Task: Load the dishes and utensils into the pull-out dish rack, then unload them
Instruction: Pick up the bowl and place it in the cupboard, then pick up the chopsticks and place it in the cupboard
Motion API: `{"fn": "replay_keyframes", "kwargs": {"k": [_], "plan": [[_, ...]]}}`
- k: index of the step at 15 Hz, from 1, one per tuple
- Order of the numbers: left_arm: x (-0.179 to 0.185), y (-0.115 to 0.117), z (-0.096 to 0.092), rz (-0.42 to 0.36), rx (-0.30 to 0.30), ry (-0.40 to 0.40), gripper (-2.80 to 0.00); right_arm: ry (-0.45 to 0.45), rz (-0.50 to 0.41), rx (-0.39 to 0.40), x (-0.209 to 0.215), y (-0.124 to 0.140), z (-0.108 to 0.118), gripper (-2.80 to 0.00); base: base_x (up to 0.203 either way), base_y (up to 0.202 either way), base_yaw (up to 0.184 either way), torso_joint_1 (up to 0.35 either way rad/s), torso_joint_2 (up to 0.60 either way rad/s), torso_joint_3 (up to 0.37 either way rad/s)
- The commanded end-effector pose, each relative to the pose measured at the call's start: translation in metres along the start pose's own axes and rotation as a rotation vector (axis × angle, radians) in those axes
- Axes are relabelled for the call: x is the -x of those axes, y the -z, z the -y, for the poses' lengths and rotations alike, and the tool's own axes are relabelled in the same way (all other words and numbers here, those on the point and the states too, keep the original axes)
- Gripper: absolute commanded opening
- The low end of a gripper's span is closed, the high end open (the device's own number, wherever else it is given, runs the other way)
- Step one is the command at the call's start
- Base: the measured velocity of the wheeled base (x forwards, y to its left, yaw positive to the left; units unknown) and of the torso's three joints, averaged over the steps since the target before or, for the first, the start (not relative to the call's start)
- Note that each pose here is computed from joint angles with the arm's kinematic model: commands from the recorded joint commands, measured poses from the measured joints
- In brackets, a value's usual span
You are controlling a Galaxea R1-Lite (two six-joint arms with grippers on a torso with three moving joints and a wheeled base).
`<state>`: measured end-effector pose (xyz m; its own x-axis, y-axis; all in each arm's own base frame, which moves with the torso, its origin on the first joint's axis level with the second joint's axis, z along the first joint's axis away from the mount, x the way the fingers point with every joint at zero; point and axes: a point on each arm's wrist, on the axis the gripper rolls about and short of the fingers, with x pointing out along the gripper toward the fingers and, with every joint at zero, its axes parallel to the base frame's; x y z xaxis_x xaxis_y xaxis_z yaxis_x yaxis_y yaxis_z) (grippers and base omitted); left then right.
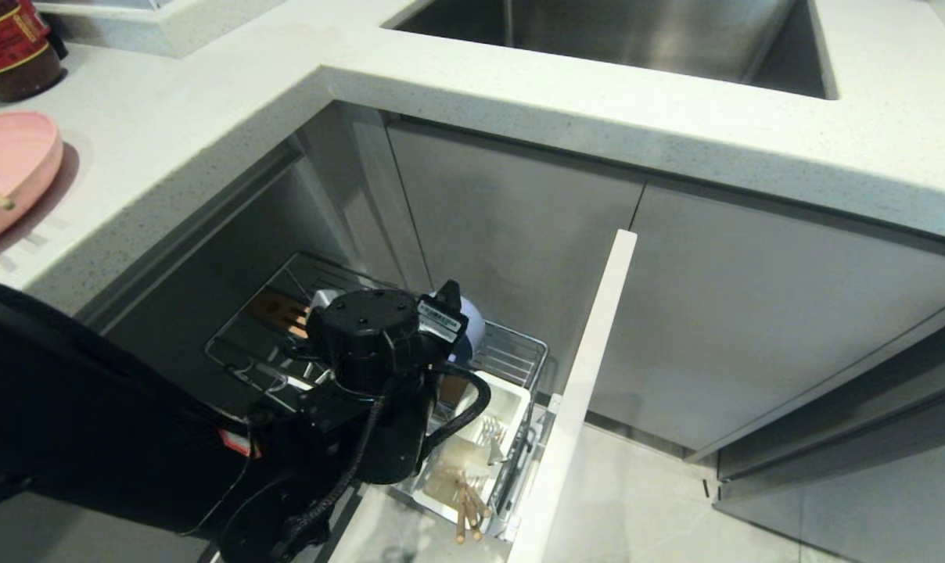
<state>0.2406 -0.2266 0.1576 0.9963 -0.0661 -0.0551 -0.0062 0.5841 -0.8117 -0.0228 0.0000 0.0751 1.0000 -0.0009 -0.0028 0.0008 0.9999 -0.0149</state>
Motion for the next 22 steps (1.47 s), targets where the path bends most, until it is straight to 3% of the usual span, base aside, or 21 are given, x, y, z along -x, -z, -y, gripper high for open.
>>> {"fn": "replay_keyframes", "kwargs": {"k": [1,5,10,13,14,16,17,20,22], "plan": [[0.013,-0.014,0.016,0.017,0.027,0.038,-2.8,0.0,0.0,0.001,0.0,0.0,0.0,-2.8,0.0,0.0,0.0,0.0,0.0,0.0],[0.034,-0.041,0.041,0.035,-0.059,0.057,-2.8,-0.001,0.0,0.0,0.0,0.0,0.0,-2.8,0.0,0.0,0.0,0.0,0.0,0.0],[0.056,-0.087,0.073,0.124,-0.238,0.132,-2.8,-0.001,0.0,0.0,0.0,0.0,0.0,-2.8,0.0,0.0,0.0,0.0,0.0,0.0],[0.07,-0.115,0.089,0.193,-0.448,0.124,-2.8,-0.001,0.0,0.0,0.0,0.0,0.0,-2.8,0.0,0.0,0.0,0.0,0.0,0.0],[0.075,-0.129,0.103,0.236,-0.506,0.12,-2.8,-0.001,0.0,0.0,0.0,0.0,0.0,-2.8,0.0,0.0,0.0,0.0,0.0,0.0],[0.089,-0.167,0.142,0.361,-0.555,0.128,-2.8,0.0,0.0,0.001,0.0,0.0,0.0,-2.8,0.0,0.0,0.0,0.0,0.0,0.0],[0.095,-0.187,0.155,0.423,-0.573,0.115,-2.8,-0.001,0.0,0.001,0.0,0.0,0.0,-2.8,0.0,0.0,0.0,0.0,0.0,0.0],[0.1,-0.237,0.16,0.561,-0.6,-0.005,-2.8,-0.001,0.0,0.0,0.0,0.0,0.0,-2.8,0.0,0.0,0.0,0.0,0.0,0.0],[0.1,-0.265,0.15,0.632,-0.608,-0.168,-2.8,-0.001,0.0,0.0,0.0,0.0,0.0,-2.8,0.0,0.0,0.0,0.0,0.0,0.0]]}}
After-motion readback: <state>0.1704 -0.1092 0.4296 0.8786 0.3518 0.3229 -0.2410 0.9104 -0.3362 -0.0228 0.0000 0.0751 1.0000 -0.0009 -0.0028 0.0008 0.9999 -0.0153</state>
